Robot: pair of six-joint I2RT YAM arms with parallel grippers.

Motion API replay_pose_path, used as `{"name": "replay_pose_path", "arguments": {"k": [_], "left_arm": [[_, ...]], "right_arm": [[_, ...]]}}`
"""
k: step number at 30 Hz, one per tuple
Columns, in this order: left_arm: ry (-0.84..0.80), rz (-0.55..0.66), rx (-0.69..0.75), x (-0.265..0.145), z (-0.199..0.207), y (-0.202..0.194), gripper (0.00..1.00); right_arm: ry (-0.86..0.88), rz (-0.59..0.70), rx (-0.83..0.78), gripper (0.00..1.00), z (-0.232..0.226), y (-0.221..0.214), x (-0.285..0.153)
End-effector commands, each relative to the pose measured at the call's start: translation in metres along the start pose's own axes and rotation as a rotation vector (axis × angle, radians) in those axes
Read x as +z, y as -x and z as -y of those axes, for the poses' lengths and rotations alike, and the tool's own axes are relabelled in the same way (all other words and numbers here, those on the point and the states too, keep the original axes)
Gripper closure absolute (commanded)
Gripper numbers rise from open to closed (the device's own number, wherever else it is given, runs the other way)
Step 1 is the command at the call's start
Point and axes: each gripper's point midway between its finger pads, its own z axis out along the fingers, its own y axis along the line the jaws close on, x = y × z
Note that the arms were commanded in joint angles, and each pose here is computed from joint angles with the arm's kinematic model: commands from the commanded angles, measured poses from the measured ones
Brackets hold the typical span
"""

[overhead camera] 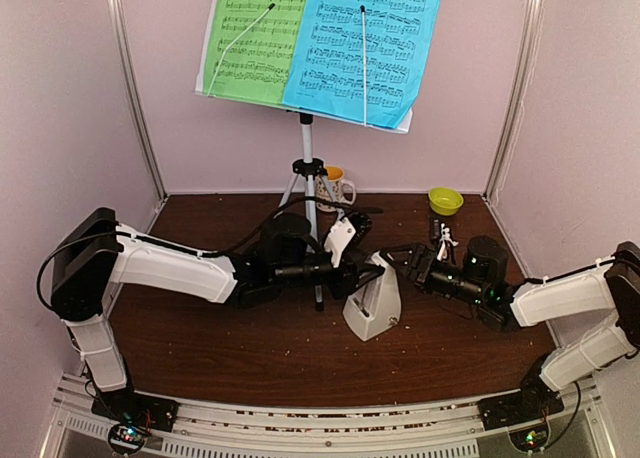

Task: Set up the instrument practice props

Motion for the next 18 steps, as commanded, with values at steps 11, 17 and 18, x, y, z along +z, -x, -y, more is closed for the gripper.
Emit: {"name": "replay_pose_path", "arguments": {"k": [11, 17, 18], "left_arm": [[-0.010, 0.046, 0.061, -0.009, 0.003, 0.007, 0.84], [-0.024, 0.061, 0.075, -0.015, 0.007, 0.004, 0.96], [-0.034, 0.068, 0.080, -0.016, 0.009, 0.004, 0.97]], "right_arm": [[-0.207, -0.057, -0.019, 0.14, 0.062, -0.029, -0.010], [-0.245, -0.071, -0.026, 0.17, 0.073, -0.035, -0.014], [-0.250, -0.074, -0.028, 0.17, 0.074, -0.036, -0.014]]}}
